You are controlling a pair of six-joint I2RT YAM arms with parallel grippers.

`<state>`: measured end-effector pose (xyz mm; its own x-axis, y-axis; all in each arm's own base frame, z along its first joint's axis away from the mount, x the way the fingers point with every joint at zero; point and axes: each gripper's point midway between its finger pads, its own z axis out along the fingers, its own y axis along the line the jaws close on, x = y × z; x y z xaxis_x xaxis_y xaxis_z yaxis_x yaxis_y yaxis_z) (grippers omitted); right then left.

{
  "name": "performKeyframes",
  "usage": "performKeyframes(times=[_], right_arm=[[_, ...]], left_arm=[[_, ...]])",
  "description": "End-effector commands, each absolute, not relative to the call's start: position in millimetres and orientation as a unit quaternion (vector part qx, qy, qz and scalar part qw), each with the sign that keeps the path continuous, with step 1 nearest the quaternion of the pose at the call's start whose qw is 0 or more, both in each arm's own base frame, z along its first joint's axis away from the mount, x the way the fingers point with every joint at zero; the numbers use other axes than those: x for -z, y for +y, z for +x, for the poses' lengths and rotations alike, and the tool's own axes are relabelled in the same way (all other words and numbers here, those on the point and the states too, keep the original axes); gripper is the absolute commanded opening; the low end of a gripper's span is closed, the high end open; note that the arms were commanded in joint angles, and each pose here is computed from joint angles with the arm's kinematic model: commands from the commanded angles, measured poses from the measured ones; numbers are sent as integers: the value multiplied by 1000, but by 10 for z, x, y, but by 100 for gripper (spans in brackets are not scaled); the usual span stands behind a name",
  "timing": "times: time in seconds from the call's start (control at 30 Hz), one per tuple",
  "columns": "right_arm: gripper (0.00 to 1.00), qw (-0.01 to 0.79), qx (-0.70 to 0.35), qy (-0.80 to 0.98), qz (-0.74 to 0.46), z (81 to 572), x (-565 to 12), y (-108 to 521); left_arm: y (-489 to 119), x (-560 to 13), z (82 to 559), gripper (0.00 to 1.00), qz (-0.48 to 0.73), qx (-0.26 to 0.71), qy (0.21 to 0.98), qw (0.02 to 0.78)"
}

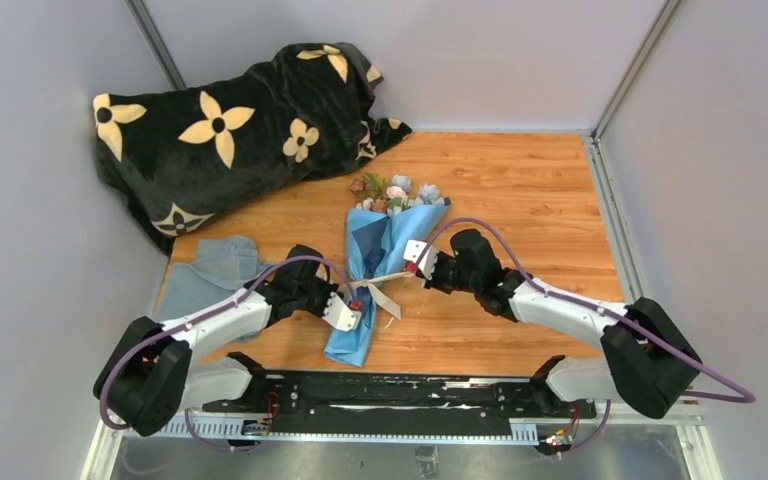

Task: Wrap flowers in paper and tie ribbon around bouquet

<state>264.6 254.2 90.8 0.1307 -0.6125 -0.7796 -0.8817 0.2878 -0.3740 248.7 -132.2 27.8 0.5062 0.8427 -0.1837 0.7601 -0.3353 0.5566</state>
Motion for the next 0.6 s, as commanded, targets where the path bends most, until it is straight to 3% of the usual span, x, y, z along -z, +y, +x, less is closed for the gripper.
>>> performKeyframes(times=[0.0, 0.23, 0.57], right_arm=[[0, 408, -33, 687, -601, 2612, -709, 2086], [0, 289, 73, 737, -607, 2572, -289, 1565], [0, 324, 65, 728, -601, 2652, -410, 1672]], left_arm=[[-1155, -156, 2363, 0, 824, -65, 500, 260], [-1098, -96, 2305, 0, 833, -65, 492, 243], [-1418, -239, 2160, 0, 828, 3, 488, 278]])
